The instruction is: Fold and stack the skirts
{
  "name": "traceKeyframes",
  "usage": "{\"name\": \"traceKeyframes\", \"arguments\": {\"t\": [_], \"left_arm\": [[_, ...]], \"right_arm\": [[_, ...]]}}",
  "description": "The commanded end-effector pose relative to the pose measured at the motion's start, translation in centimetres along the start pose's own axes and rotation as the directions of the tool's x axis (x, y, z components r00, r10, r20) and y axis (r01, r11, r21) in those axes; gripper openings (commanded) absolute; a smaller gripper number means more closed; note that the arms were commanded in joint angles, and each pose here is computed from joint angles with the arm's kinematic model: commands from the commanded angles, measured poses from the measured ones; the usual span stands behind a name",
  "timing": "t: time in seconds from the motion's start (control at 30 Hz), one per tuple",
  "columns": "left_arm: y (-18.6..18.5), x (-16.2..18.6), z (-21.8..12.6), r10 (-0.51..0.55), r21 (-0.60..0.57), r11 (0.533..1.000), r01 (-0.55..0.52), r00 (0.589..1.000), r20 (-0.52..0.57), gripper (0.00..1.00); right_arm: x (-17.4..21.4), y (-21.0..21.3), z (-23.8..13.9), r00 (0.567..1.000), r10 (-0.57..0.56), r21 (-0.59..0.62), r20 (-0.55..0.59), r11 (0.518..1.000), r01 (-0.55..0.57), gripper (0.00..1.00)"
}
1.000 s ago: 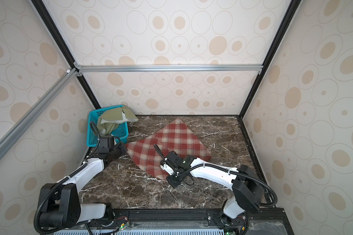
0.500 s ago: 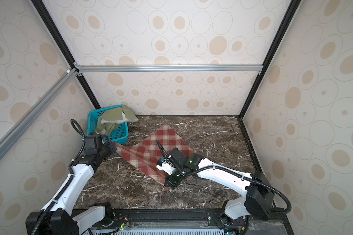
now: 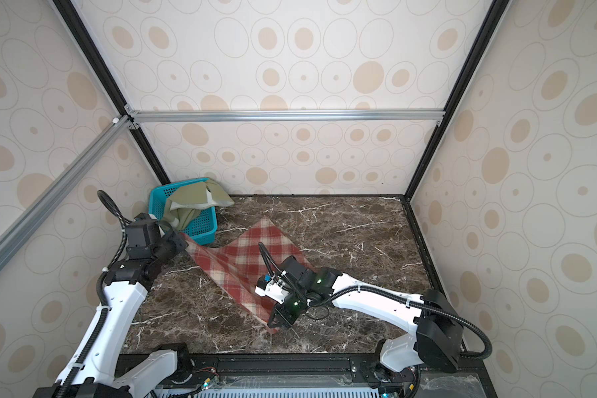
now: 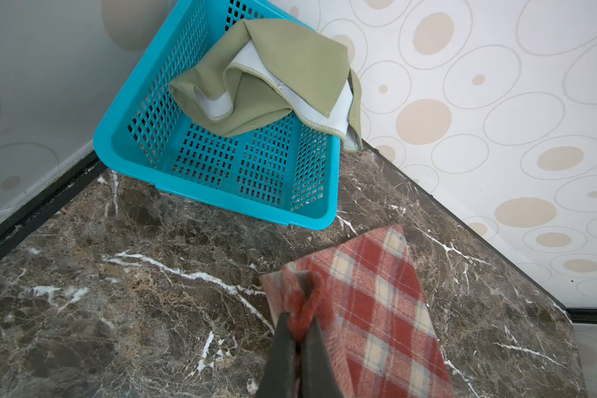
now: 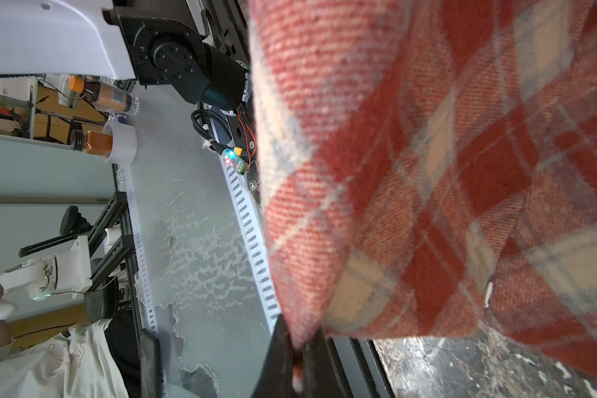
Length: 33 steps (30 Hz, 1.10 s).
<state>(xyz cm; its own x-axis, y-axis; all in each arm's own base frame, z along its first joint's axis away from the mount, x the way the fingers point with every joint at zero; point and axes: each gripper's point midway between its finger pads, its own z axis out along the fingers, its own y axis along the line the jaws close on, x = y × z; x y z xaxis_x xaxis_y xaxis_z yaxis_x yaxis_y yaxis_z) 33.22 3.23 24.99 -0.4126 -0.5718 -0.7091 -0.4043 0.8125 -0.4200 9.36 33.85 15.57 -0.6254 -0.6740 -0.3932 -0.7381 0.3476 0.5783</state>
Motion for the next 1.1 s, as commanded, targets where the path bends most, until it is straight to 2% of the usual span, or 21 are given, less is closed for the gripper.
{"name": "traceKeyframes", "arguments": {"t": [0.0,0.13,0.4,0.6,0.83,1.07], "left_arm": [[-2.5,-1.5,0.5,0.039,0.036,0.999,-0.041,0.999,0.037,0.0],[-6.1,-0.6,2.4,0.095,0.072,0.993,-0.096,0.995,0.017,0.0],[-11.2,-0.3,6.8,0.108,0.144,0.984,-0.109,0.994,0.015,0.0],[-15.2,0.1,9.7,0.121,0.205,0.971,-0.12,0.993,0.009,0.0],[-18.3,0.5,12.5,0.101,0.244,0.965,-0.101,0.995,0.011,0.0],[-20.2,1.3,15.5,0.12,0.25,0.961,-0.115,0.993,-0.006,0.0]], "right_arm": [[0.2,-0.3,0.2,0.999,0.045,-0.005,-0.009,0.999,-0.045,0.0],[0.0,-1.8,-0.4,0.993,0.119,0.015,0.025,0.993,-0.119,0.0],[-0.3,-6.3,-3.0,0.949,0.284,0.086,0.135,0.951,-0.297,0.0],[0.3,-8.8,-4.1,0.924,0.355,0.131,0.144,0.919,-0.373,0.0],[0.4,-10.9,-5.0,0.885,0.431,0.138,0.178,0.879,-0.456,0.0],[0.7,-12.0,-4.9,0.866,0.474,0.138,0.159,0.858,-0.495,0.0]]}}
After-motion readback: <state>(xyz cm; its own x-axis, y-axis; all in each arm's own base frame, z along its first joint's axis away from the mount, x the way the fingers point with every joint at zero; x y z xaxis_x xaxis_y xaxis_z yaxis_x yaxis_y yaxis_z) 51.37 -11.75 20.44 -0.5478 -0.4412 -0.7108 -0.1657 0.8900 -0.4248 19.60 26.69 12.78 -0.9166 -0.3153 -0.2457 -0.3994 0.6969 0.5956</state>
